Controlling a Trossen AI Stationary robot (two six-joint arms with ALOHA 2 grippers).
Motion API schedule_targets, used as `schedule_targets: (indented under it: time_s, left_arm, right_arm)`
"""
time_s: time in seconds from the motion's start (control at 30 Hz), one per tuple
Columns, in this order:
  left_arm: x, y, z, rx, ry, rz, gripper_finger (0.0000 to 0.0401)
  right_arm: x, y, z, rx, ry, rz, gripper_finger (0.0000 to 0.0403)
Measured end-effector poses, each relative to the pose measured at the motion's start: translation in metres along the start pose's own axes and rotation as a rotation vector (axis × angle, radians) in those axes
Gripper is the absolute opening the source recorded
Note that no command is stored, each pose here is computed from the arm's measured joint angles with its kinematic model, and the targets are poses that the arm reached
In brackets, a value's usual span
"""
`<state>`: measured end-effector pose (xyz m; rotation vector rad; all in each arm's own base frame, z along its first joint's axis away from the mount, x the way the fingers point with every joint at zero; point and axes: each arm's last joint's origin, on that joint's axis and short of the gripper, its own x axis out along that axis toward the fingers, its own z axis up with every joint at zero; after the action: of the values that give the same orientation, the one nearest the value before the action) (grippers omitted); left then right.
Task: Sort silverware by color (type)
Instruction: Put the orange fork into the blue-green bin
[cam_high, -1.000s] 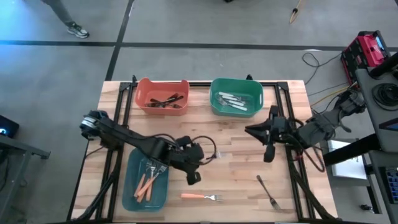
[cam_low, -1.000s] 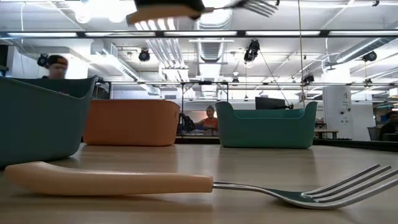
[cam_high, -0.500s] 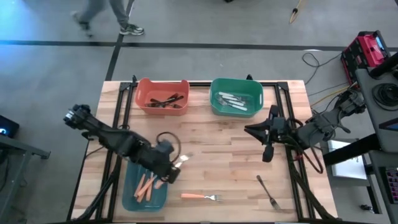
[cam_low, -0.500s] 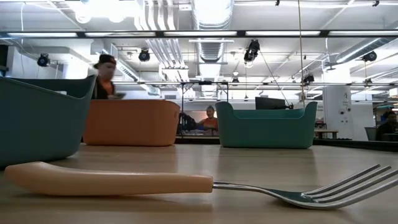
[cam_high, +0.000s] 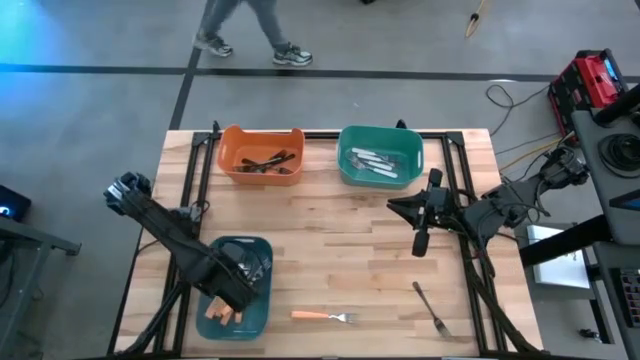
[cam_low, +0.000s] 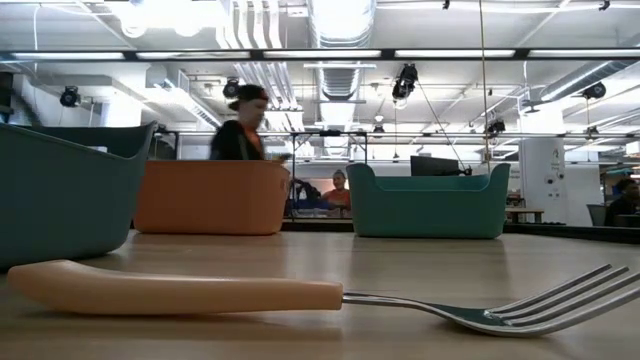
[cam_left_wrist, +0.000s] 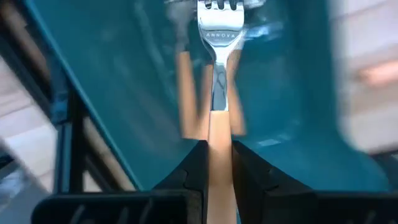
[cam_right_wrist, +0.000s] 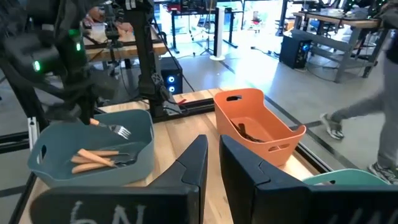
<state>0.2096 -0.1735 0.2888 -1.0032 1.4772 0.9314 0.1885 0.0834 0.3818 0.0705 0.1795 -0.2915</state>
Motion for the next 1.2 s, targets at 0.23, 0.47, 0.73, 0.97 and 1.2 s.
schedule_targets:
  time_s: [0.23, 0.47, 0.73, 0.97, 1.2]
  left_arm:
    - [0.031, 0.002, 0.011, -0.027, -0.014, 0.045, 0.0028]
    - [0.046, 0.003, 0.017, -0.056, -0.031, 0.053, 0.0028]
    - [0.058, 0.0, 0.017, -0.088, -0.018, 0.014, 0.0035]
    - [0.067, -0.001, 0.018, -0.119, -0.014, -0.011, 0.0037]
    - [0.068, -0.001, 0.019, -0.119, -0.037, -0.019, 0.0038]
  right_arm:
    - [0.0, 0.0, 0.0, 0.0, 0.001, -0.002, 0.0033]
    - [0.0, 0.0, 0.0, 0.0, 0.0, -0.002, 0.0033]
    - [0.0, 0.0, 0.0, -0.002, 0.001, -0.002, 0.0033]
    - [0.0, 0.0, 0.0, -0.001, 0.001, -0.001, 0.0033]
    - [0.001, 0.0, 0.0, -0.003, 0.001, -0.002, 0.0033]
